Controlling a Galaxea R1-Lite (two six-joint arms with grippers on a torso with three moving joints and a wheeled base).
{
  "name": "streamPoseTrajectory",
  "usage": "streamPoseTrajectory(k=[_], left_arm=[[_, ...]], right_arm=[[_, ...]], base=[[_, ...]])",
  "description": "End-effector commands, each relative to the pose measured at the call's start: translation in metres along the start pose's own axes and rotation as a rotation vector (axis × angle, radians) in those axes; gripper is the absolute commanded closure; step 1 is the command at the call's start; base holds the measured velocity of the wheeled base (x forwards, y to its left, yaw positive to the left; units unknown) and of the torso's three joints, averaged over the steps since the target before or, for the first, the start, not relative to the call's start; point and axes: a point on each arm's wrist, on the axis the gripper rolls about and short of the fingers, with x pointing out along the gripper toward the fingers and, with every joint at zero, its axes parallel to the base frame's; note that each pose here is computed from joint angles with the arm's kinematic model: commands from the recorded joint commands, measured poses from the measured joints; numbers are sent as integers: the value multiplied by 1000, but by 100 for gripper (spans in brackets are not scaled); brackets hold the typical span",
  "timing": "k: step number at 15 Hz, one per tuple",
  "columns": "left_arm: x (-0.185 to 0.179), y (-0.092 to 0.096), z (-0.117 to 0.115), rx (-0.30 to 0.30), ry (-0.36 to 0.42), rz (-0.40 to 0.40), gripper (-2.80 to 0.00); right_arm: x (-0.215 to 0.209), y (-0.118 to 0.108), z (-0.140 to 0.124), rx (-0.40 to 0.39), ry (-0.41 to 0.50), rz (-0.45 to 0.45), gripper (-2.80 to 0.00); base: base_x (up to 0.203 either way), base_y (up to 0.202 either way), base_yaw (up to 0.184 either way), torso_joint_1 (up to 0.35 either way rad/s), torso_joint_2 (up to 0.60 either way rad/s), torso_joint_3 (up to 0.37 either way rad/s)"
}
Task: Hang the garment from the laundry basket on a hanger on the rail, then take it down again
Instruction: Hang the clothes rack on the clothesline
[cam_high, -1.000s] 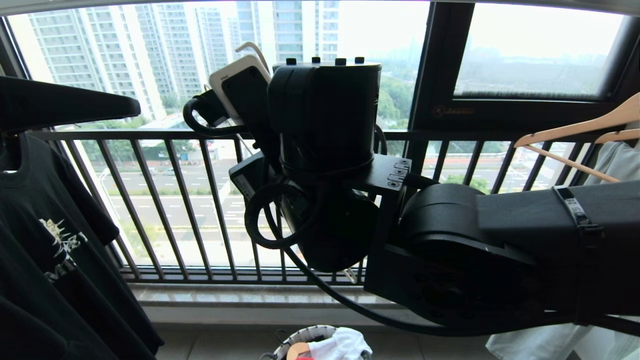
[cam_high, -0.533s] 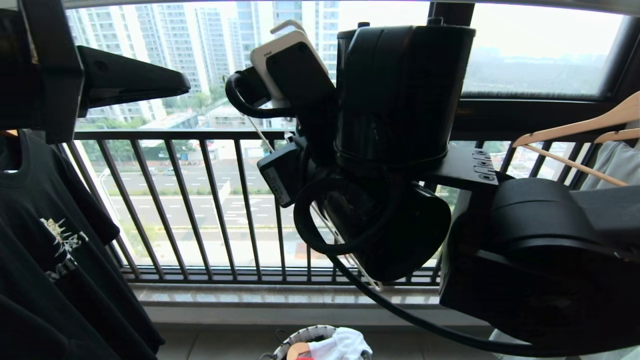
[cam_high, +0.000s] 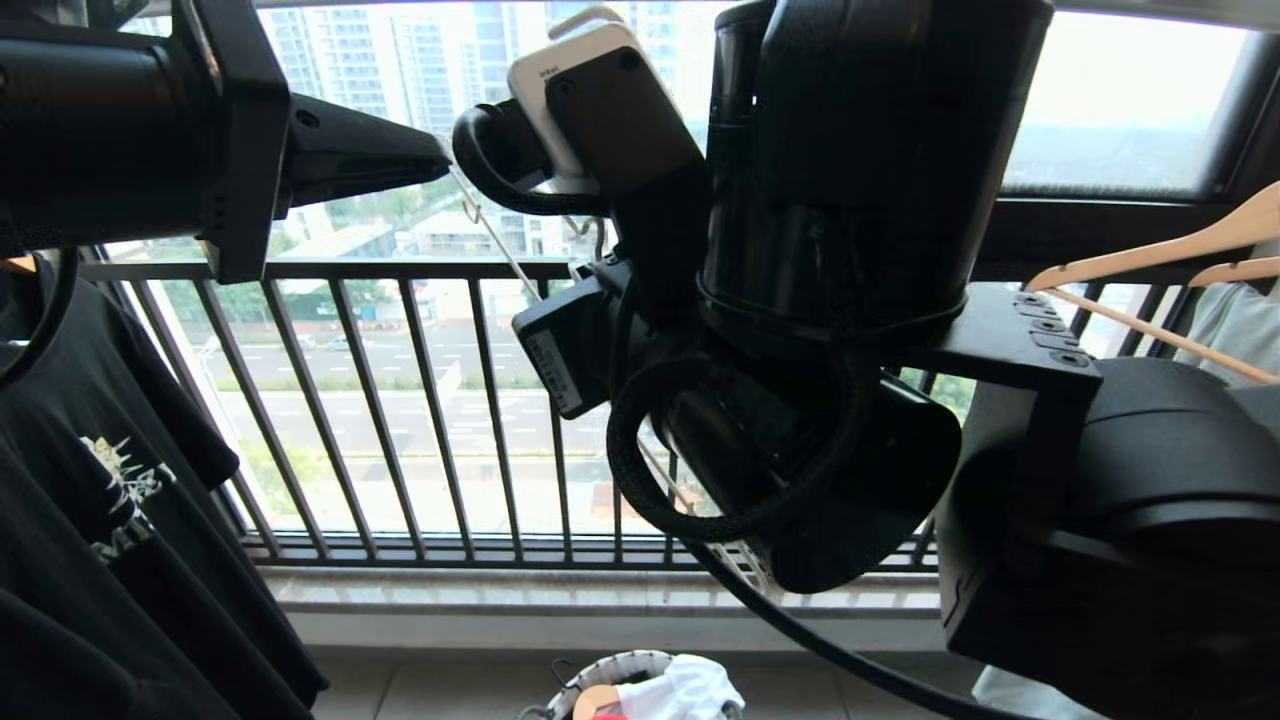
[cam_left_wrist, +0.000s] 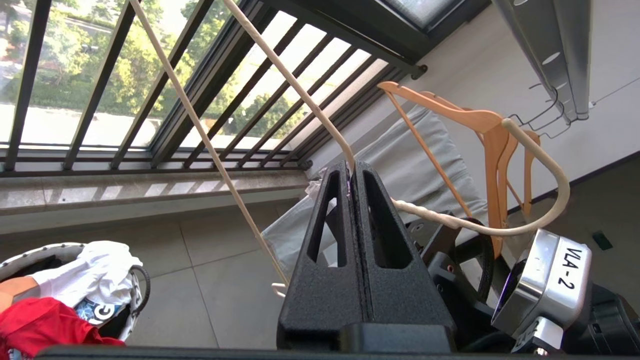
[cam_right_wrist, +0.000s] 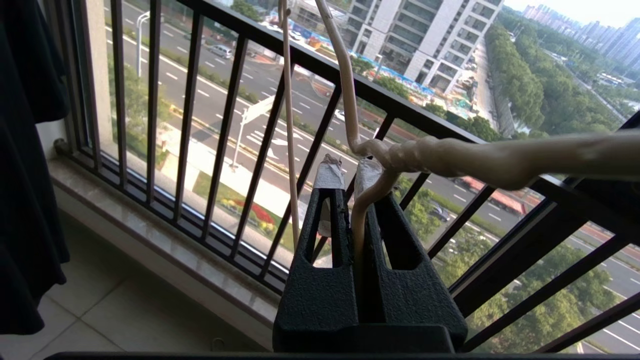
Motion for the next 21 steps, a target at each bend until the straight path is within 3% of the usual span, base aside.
streamPoseTrajectory(k=[1, 5, 11, 16, 21], left_arm=[[-2, 0, -1, -1, 2, 0, 0], [-7, -2, 0, 7, -8, -9, 0], [-21, -9, 2, 28, -34, -32, 0], [-30, -12, 4, 37, -53, -46, 0], [-32, -13, 3, 50, -52, -46, 0]], right_arm=[[-2, -3, 3, 5, -7, -8, 0], [-1, -30, 12, 29, -17, -95, 0], [5, -74, 4, 27, 9, -213, 0], [14, -99, -1, 26, 20, -284, 0], [20, -111, 0, 25, 17, -310, 0]], base=[[0, 0, 0, 0, 0, 0], [0, 0, 0, 0, 0, 0], [0, 0, 0, 0, 0, 0], [0, 0, 0, 0, 0, 0], [0, 0, 0, 0, 0, 0]])
